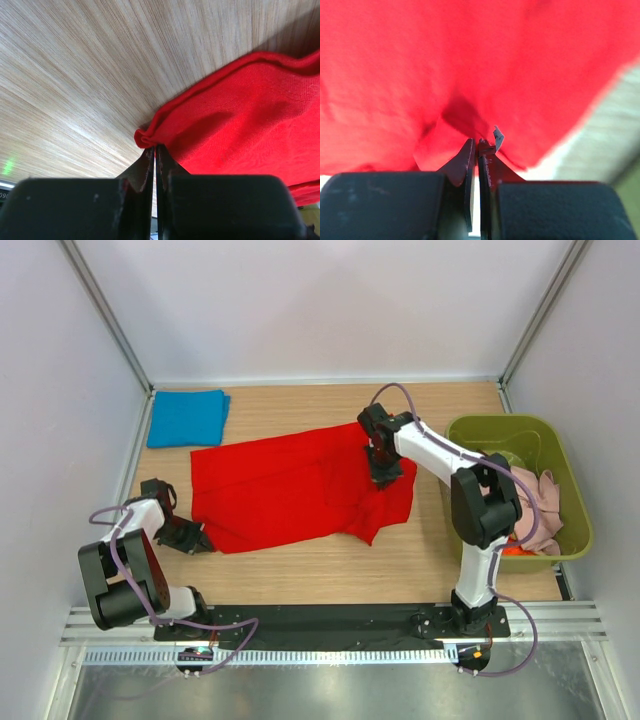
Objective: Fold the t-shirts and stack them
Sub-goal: Fold the tshirt
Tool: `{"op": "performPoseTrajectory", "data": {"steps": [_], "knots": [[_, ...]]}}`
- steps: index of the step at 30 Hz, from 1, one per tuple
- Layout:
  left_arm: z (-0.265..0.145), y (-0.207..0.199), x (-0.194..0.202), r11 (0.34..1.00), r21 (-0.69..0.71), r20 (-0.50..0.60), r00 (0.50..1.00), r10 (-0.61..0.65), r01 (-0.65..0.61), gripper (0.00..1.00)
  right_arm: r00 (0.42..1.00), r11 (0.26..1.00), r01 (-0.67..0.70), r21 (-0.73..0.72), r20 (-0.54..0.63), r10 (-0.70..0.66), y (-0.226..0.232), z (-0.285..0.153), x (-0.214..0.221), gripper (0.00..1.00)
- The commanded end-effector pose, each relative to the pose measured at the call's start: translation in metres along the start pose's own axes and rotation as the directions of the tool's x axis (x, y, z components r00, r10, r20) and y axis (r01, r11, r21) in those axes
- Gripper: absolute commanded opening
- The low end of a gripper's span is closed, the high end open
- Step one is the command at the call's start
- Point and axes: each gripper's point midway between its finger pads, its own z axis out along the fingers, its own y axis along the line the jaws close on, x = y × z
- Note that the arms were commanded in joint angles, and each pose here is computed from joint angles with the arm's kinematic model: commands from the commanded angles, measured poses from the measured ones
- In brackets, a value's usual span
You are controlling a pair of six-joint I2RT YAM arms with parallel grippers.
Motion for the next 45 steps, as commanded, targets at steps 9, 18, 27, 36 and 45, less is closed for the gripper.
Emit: {"op": "performPoseTrajectory", "data": {"steps": [9, 18, 27, 36, 45], "knots": [[-0.014, 0.002, -0.005, 1.000, -0.019, 0.046, 0.999, 0.001, -0.001, 0.00, 0.994, 0.961, -0.106, 0.257, -0.006, 0.111, -0.071, -0.096, 0.052, 0.01], [-0.028, 0.009, 0.002, 1.000, -0.017, 0.062, 0.998, 0.000, 0.001, 0.00, 0.972, 0.969, -0.229, 0.095, -0.035, 0.233, -0.057, -0.121, 0.094, 0.01], [-0.052, 0.003, -0.011, 0.997, -0.032, 0.119, 0.991, 0.068, -0.065, 0.00, 0.911, 0.914, -0.404, 0.012, 0.095, 0.402, -0.076, -0.149, 0.058, 0.01], [-0.075, -0.022, -0.036, 0.993, -0.003, 0.205, 0.971, 0.120, -0.122, 0.00, 0.883, 0.895, -0.446, -0.024, 0.153, 0.444, -0.088, -0.154, 0.002, 0.01], [-0.085, -0.064, -0.068, 0.975, 0.026, 0.246, 0.947, 0.206, -0.219, 0.00, 0.891, 0.907, -0.419, -0.054, 0.171, 0.421, -0.087, -0.140, -0.047, 0.01]]}}
